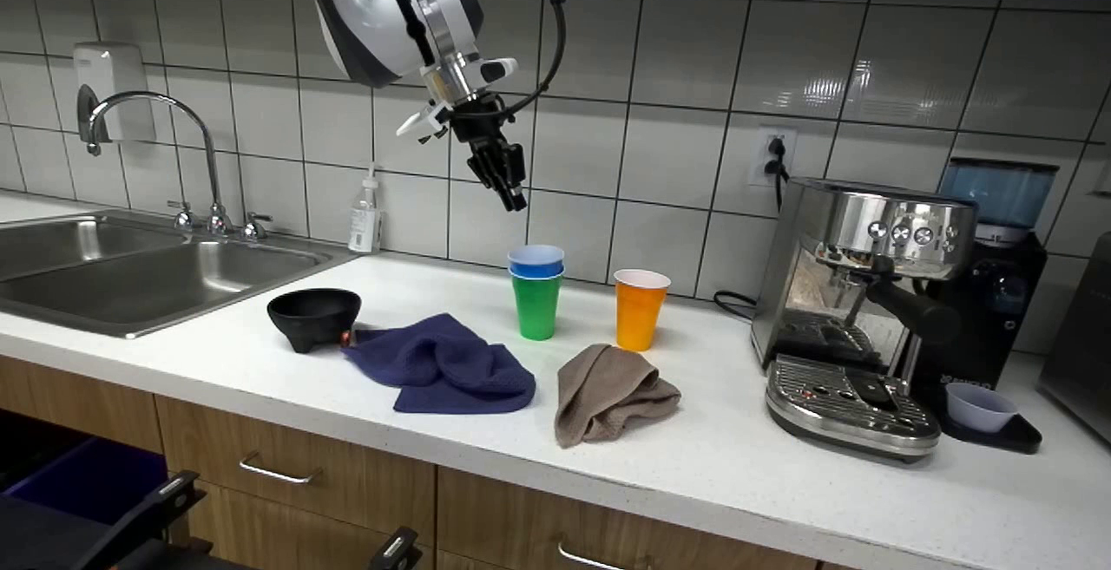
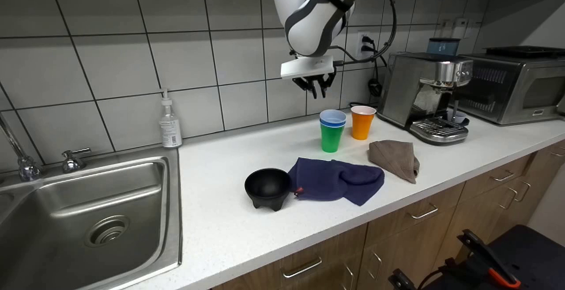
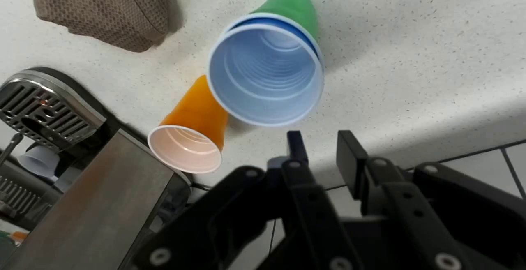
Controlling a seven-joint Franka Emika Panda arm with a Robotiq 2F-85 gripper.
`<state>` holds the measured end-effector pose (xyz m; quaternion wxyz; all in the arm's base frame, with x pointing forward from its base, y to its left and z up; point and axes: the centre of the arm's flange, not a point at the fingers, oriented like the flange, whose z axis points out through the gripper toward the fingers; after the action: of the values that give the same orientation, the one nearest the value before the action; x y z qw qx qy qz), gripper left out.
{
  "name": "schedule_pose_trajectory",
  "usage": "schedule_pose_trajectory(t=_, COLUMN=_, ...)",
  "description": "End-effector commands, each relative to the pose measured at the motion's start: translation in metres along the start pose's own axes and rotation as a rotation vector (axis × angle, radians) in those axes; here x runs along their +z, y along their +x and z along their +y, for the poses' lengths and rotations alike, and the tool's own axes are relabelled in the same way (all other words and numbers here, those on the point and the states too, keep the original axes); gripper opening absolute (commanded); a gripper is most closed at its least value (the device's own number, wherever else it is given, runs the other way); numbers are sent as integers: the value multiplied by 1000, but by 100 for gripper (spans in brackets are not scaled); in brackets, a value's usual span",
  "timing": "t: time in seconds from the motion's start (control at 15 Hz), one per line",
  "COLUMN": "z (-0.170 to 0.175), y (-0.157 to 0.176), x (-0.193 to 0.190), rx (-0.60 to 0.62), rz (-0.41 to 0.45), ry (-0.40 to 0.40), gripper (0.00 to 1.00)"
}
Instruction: Stack up the plastic cups
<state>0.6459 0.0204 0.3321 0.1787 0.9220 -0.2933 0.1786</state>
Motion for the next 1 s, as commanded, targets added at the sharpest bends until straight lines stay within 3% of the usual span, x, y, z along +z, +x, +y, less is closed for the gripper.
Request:
schedule_pose_trajectory(t=0.0, z=-4, y=7, x=-3, rx=3, rz=15, ry=-25, gripper=59)
schedule_pose_trajectory(t=0.33, z=-3, y=7, x=-5, rx=4, rz=16, ry=-25, gripper=97)
schedule_pose_trajectory(t=0.93, z=0, y=-16, x=-22, rx=-38, rz=17, ry=-4, gripper=100)
